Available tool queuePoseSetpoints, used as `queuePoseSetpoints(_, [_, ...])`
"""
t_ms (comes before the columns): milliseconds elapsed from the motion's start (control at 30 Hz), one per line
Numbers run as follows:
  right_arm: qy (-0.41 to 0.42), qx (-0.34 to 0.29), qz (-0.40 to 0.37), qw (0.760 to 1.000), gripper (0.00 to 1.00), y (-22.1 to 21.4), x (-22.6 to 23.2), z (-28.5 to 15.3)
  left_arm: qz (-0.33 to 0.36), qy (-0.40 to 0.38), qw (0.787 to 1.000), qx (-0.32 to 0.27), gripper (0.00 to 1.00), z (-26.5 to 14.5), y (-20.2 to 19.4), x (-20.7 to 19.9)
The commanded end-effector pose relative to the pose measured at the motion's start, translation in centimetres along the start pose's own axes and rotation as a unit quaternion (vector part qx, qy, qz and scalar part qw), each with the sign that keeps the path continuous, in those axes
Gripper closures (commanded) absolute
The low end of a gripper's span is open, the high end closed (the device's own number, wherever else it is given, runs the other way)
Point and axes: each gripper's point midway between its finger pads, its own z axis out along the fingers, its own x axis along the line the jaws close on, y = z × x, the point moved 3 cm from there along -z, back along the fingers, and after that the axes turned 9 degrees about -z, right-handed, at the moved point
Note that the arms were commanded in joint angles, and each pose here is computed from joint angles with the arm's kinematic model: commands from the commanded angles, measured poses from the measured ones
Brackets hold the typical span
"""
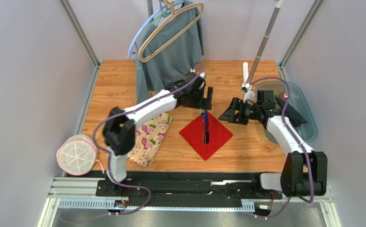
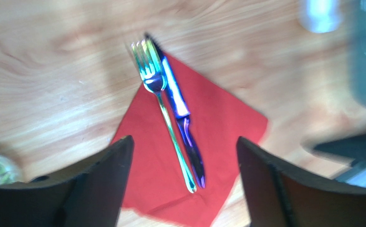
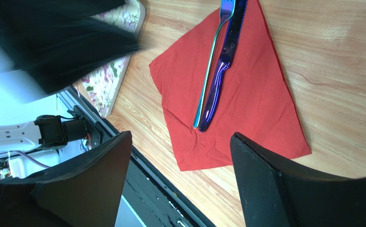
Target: Place the utensils on the paper napkin and roll it up
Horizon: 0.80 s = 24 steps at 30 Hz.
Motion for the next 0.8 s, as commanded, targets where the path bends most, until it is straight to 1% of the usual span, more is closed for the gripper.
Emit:
queuePoseSetpoints(0, [0.018,0.001,-0.009,1.0,0.21,-0.1,-0.2,0.5,0.176,-0.109,0.97,-0.124,0.01,-11.8,3.9,-2.6])
queuePoseSetpoints(33, [0.023,0.003,-0.006,1.0,0.22,-0.2,-0.1,0.5,0.219,-0.114,0.961,-0.123,0.01,-11.6,2.8,-1.6])
queuePoseSetpoints(67, [0.026,0.002,-0.004,1.0,0.23,-0.2,-0.1,0.6,0.236,-0.131,0.952,-0.144,0.01,-14.1,2.8,-1.6])
queuePoseSetpoints(100, [0.028,0.006,0.001,1.0,0.23,-0.4,-0.2,0.8,0.255,-0.153,0.945,-0.136,0.01,-14.8,1.9,-1.6])
queuePoseSetpoints(133, [0.032,0.007,0.005,0.999,0.24,-0.5,-0.2,0.8,0.287,-0.16,0.937,-0.12,0.01,-14.6,0.5,-0.8])
queuePoseSetpoints(167, [0.034,0.009,0.008,0.999,0.25,-0.6,-0.2,0.9,0.307,-0.185,0.926,-0.123,0.01,-16.2,-0.2,-0.9])
queuePoseSetpoints(200, [0.034,0.01,0.01,0.999,0.26,-0.7,-0.2,1.0,0.335,-0.25,0.904,-0.093,0.01,-17.1,-2.2,-1.8])
queuePoseSetpoints(233, [0.034,0.013,0.015,0.999,0.28,-0.8,-0.4,1.2,0.376,-0.261,0.886,-0.081,0.01,-16.4,-3.8,-1.0])
queuePoseSetpoints(267, [0.035,0.015,0.017,0.999,0.29,-1.0,-0.5,1.3,0.403,-0.272,0.87,-0.088,0.01,-17.1,-5.3,-1.6])
queuePoseSetpoints(300, [0.035,0.016,0.02,0.999,0.29,-1.0,-0.5,1.3,0.429,-0.255,0.862,-0.096,0.01,-16.6,-6.1,-1.3])
queuePoseSetpoints(333, [0.035,0.019,0.024,0.999,0.3,-1.1,-0.7,1.5,0.484,-0.246,0.835,-0.092,0.02,-15.4,-7.6,-0.5])
queuePoseSetpoints(367, [0.035,0.019,0.026,0.999,0.3,-1.0,-0.7,1.5,0.527,-0.256,0.806,-0.09,0.03,-15.2,-9.7,-1.4])
queuePoseSetpoints(400, [0.034,0.021,0.027,0.999,0.29,-1.1,-0.8,1.6,0.56,-0.234,0.789,-0.097,0.06,-14.6,-10.4,-1.2])
queuePoseSetpoints(433, [0.031,0.021,0.027,0.999,0.29,-1.1,-0.9,1.6,0.613,-0.223,0.75,-0.106,0.11,-13.4,-11.5,-0.9])
queuePoseSetpoints(467, [0.031,0.022,0.029,0.999,0.29,-1.0,-1.0,1.7,0.647,-0.228,0.72,-0.104,0.15,-12.9,-13.5,-1.7])
queuePoseSetpoints(500, [0.03,0.022,0.028,0.999,0.29,-0.9,-1.0,1.7,0.677,-0.219,0.694,-0.111,0.2,-12.3,-14.0,-1.8])
queuePoseSetpoints(533, [0.03,0.024,0.031,0.999,0.29,-0.9,-1.0,1.7,0.691,-0.223,0.68,-0.103,0.33,-11.4,-15.1,-1.8])
queuePoseSetpoints(567, [0.03,0.025,0.032,0.999,0.29,-1.0,-1.1,1.8,0.702,-0.23,0.666,-0.101,0.37,-11.0,-16.0,-2.1])
queuePoseSetpoints(600, [0.029,0.024,0.031,0.999,0.29,-0.9,-1.1,1.8,0.71,-0.234,0.657,-0.099,0.39,-10.6,-16.5,-2.3])
queuePoseSetpoints(633, [0.026,0.024,0.028,0.999,0.29,-0.8,-1.2,1.8,0.725,-0.237,0.639,-0.094,0.43,-9.4,-17.3,-2.0])
queuePoseSetpoints(667, [0.026,0.024,0.028,0.999,0.29,-0.8,-1.2,1.8,0.733,-0.241,0.629,-0.092,0.44,-8.9,-17.8,-1.9])
queuePoseSetpoints(700, [0.025,0.026,0.028,0.999,0.28,-0.8,-1.3,1.8,0.746,-0.247,0.611,-0.095,0.44,-8.4,-18.3,-2.0])
queuePoseSetpoints(767, [0.024,0.029,0.028,0.999,0.28,-0.8,-1.2,1.8,0.754,-0.248,0.601,-0.098,0.44,-6.9,-19.1,-1.8])
